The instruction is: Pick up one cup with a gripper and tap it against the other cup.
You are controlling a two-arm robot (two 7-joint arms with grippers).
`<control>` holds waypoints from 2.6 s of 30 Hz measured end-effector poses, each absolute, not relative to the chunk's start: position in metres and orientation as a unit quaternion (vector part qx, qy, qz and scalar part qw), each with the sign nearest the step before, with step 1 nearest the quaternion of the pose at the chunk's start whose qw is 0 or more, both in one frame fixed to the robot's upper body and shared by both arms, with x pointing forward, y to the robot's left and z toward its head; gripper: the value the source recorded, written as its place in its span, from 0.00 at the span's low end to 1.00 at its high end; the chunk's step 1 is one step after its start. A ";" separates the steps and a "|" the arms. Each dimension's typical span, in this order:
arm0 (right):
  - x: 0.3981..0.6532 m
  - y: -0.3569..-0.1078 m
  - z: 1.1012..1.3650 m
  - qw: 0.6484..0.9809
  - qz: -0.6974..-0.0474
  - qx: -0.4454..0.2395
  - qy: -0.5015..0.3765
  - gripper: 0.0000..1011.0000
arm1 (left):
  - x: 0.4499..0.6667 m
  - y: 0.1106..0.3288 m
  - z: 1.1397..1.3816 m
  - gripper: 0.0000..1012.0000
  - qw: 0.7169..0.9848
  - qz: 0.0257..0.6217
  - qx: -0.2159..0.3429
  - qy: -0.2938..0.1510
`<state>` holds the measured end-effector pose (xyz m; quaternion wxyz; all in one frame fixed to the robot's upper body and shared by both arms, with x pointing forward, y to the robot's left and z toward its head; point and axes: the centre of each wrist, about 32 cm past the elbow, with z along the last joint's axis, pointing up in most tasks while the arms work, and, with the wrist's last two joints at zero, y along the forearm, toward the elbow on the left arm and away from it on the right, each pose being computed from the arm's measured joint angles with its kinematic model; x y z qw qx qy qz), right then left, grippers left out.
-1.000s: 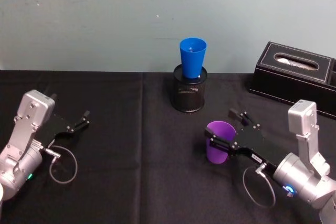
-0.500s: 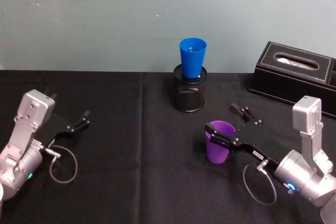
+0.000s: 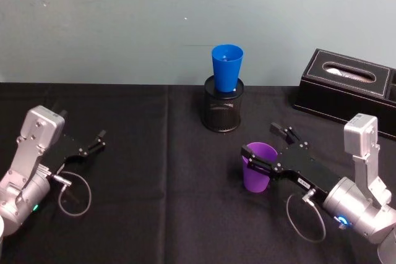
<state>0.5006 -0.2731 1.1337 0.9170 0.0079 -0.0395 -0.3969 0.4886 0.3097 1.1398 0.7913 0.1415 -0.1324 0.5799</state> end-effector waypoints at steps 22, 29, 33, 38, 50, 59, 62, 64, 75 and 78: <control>0.501 -0.275 1.134 0.911 -0.410 0.012 -0.036 0.99 | 0.489 0.310 1.140 1.00 0.791 0.580 0.141 -0.132; 0.501 -0.276 1.134 0.905 -0.424 0.014 -0.034 0.99 | 0.489 0.310 1.140 1.00 0.791 0.580 0.141 -0.132; 0.501 -0.277 1.134 0.899 -0.437 0.014 -0.034 0.99 | 0.489 0.310 1.140 1.00 0.791 0.580 0.141 -0.132; 0.500 -0.280 1.133 0.886 -0.461 0.015 -0.035 0.99 | 0.489 0.310 1.140 1.00 0.791 0.580 0.141 -0.132; 0.499 -0.286 1.130 0.859 -0.510 0.018 -0.033 0.99 | 0.489 0.310 1.140 1.00 0.791 0.580 0.141 -0.132; 0.498 -0.290 1.124 0.837 -0.546 0.018 -0.026 0.99 | 0.489 0.310 1.140 1.00 0.791 0.580 0.141 -0.132; 0.499 -0.291 1.122 0.831 -0.555 0.015 -0.024 0.99 | 0.489 0.310 1.140 1.00 0.791 0.580 0.141 -0.132; 0.499 -0.291 1.121 0.829 -0.559 0.013 -0.024 0.99 | 0.489 0.310 1.140 1.00 0.791 0.580 0.141 -0.132; 0.501 -0.293 1.108 0.819 -0.573 -0.002 -0.020 0.99 | 0.489 0.310 1.140 1.00 0.791 0.580 0.141 -0.132; 0.501 -0.294 1.105 0.818 -0.576 -0.007 -0.019 0.99 | 0.489 0.310 1.140 1.00 0.791 0.580 0.141 -0.132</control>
